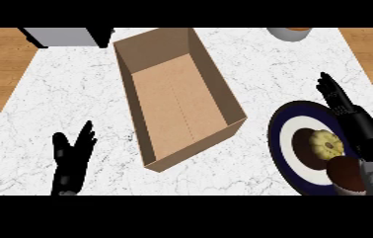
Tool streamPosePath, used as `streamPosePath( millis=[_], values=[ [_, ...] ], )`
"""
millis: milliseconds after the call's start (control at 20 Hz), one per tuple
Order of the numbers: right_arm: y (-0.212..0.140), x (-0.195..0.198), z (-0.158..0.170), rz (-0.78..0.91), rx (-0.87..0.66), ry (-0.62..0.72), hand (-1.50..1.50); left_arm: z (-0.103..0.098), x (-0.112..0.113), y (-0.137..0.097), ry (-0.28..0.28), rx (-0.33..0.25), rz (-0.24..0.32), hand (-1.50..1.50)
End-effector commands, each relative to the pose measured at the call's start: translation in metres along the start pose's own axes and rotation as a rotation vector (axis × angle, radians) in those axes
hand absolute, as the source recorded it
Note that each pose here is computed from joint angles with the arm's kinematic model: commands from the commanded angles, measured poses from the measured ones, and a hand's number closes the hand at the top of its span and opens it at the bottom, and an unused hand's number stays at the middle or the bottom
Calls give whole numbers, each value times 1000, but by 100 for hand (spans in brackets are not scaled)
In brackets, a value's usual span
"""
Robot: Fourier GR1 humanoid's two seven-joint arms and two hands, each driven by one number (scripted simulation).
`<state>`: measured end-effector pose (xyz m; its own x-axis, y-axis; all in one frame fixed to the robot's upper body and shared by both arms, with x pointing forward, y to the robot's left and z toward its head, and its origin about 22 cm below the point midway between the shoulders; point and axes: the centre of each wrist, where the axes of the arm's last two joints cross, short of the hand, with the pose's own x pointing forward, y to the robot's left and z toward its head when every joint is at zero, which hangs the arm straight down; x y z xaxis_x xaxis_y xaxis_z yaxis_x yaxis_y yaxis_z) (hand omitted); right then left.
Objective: Pick the squash from the plate and place it in the cardboard box
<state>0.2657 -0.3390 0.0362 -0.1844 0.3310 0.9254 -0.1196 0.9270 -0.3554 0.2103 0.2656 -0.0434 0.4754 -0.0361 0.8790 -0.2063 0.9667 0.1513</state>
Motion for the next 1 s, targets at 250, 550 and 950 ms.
streamPosePath(
  millis=[250,550,950],
  values=[
    [19,70,-43,14,288,-488,-150,-13,81,22,-466,8,-254,0],
    [-20,-18,-1,198,-196,-361,-150,-8,56,28,-423,-35,-234,0],
    [-77,13,9,692,70,-296,-150,-6,59,25,-421,-34,-252,0]
  ],
)
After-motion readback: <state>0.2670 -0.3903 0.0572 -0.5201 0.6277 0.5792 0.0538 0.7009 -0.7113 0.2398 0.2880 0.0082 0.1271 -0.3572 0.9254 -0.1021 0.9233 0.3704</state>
